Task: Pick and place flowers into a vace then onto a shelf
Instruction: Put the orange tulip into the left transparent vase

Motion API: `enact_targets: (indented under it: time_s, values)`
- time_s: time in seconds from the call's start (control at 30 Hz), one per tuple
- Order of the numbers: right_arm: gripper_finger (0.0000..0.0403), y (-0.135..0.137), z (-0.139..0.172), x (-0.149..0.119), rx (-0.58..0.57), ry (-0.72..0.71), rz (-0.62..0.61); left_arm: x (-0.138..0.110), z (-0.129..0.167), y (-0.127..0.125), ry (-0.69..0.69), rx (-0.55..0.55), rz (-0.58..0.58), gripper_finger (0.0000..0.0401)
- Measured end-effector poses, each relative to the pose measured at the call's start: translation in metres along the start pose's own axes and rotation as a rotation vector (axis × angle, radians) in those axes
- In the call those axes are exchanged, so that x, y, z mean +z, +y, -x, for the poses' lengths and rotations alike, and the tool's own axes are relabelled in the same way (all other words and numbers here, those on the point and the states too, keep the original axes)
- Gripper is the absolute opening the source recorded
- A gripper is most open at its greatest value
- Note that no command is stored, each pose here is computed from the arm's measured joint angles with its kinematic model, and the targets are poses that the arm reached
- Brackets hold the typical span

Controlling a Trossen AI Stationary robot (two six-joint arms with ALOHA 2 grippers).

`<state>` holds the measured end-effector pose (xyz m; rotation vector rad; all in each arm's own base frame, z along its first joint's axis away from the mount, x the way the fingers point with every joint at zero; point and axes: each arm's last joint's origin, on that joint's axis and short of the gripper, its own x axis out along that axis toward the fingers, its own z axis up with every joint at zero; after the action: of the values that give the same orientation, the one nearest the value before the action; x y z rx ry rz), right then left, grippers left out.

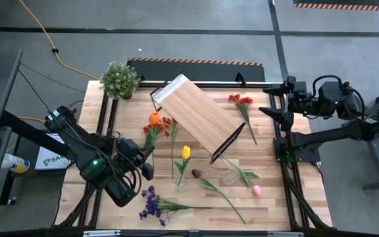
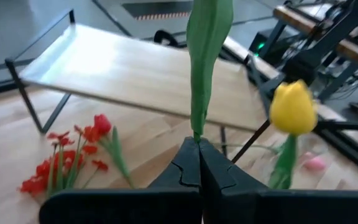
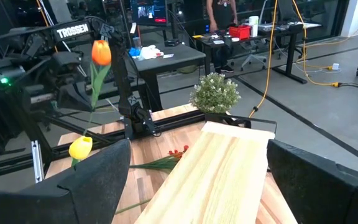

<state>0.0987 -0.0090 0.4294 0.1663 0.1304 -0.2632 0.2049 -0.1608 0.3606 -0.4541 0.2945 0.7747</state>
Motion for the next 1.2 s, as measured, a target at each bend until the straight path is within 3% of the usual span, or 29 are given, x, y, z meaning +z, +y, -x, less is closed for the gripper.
enact_targets:
  time_s: [0.33,0.93,1.2]
  values:
    - [0.0366,0.000,0.000,-0.001,-0.003,0.014,0.003,0.016,0.016,-0.007,-0.028,-0.066,0.066,0.0021]
    - [0.0365,-0.003,0.000,-0.001,-0.094,-0.008,-0.084,0.003,0.054,-0.006,-0.077,-0.229,0.172,0.0021]
    - [0.0365,-0.003,0.000,-0.001,-0.110,-0.009,-0.029,0.000,0.062,-0.018,-0.131,-0.296,0.250,0.0020]
